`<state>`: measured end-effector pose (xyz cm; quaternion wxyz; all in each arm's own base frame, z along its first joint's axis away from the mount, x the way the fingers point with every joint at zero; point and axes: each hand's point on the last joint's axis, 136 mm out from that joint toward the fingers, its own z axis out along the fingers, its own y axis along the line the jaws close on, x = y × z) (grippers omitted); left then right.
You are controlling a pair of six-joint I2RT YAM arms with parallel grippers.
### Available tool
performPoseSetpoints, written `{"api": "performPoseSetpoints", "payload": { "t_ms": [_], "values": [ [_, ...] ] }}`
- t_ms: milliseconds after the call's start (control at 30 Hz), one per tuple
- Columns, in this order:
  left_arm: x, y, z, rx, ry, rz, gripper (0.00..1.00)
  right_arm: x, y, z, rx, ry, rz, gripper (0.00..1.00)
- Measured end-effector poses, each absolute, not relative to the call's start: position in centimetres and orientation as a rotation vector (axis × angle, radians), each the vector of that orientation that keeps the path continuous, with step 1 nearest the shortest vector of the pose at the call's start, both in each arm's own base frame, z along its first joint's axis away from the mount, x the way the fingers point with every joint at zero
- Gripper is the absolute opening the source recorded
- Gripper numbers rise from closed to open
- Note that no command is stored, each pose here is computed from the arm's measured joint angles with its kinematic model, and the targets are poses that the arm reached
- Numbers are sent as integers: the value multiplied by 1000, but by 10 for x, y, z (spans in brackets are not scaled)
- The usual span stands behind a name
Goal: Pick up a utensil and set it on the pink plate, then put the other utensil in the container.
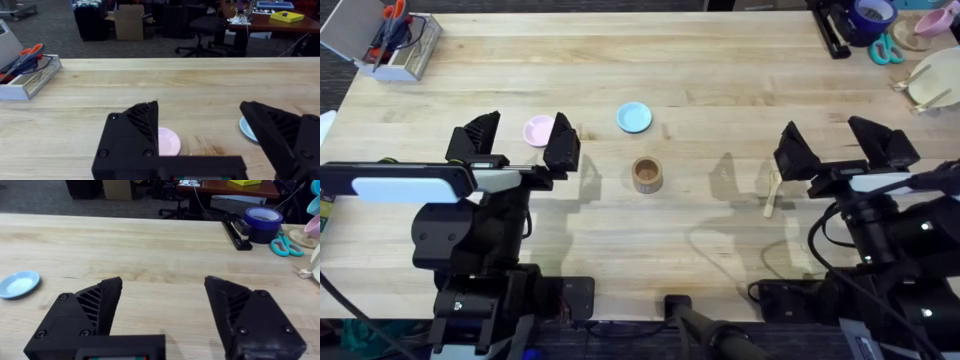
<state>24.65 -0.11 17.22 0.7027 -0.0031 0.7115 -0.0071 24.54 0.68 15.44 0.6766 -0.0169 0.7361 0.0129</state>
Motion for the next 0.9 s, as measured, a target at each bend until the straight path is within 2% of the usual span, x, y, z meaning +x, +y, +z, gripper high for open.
{"api": "performPoseSetpoints", "payload": {
  "t_ms": [467,600,800,900],
  "values": [
    [246,-1,172,-12,1583,-21,992,245,6,150,-33,1675,24,996],
    [246,-1,172,-84,1583,-93,992,245,6,150,-34,1674,25,996],
    [239,-2,160,-158,1724,-152,994,244,7,150,-38,1680,31,996],
    [235,-3,173,-173,1785,-162,993,242,8,151,-41,1706,35,996]
  ]
}}
